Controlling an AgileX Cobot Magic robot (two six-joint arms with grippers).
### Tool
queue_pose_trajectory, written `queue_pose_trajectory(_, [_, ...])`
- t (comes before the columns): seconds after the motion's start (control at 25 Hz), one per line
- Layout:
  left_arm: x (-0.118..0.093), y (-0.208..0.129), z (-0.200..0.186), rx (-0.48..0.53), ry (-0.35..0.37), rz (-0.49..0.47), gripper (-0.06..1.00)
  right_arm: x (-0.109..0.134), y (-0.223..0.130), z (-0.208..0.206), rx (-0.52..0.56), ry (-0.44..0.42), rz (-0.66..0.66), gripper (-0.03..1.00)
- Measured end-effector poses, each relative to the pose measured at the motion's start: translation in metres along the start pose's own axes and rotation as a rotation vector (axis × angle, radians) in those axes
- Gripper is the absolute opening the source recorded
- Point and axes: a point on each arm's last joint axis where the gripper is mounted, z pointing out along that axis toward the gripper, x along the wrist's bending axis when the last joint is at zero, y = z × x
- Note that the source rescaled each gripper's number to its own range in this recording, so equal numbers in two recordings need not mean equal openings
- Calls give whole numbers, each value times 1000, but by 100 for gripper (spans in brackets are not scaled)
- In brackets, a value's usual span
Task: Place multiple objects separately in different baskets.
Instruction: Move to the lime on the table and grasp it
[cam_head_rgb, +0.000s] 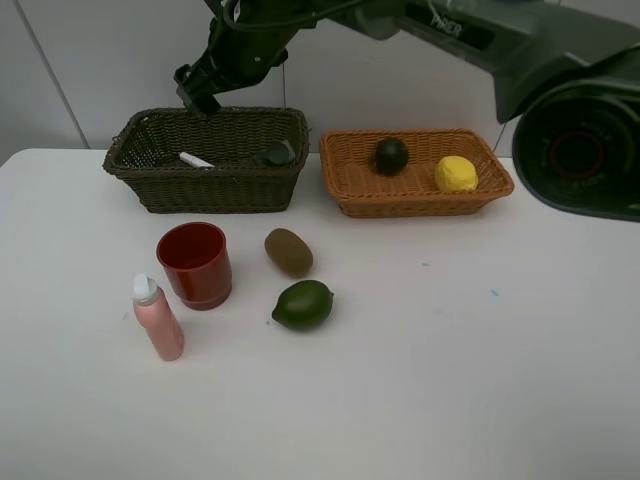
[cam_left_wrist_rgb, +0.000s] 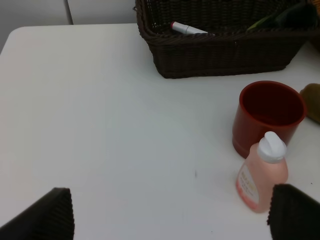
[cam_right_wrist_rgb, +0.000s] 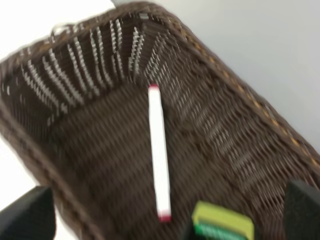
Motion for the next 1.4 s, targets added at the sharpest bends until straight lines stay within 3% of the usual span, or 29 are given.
queue_pose_trajectory(0.28, [0,0,0,0,0,0,100,-2,-7,-49,239,63,0,100])
queue_pose_trajectory(0.68, [0,0,0,0,0,0,100,8,-13,-69,266,158,39,100])
queue_pose_trajectory(1.2, [0,0,0,0,0,0,100,52,-103,-58,618,328,57,97])
queue_pose_trajectory(1.4, [0,0,0,0,0,0,100,77,-125,-51,672,355,20,94])
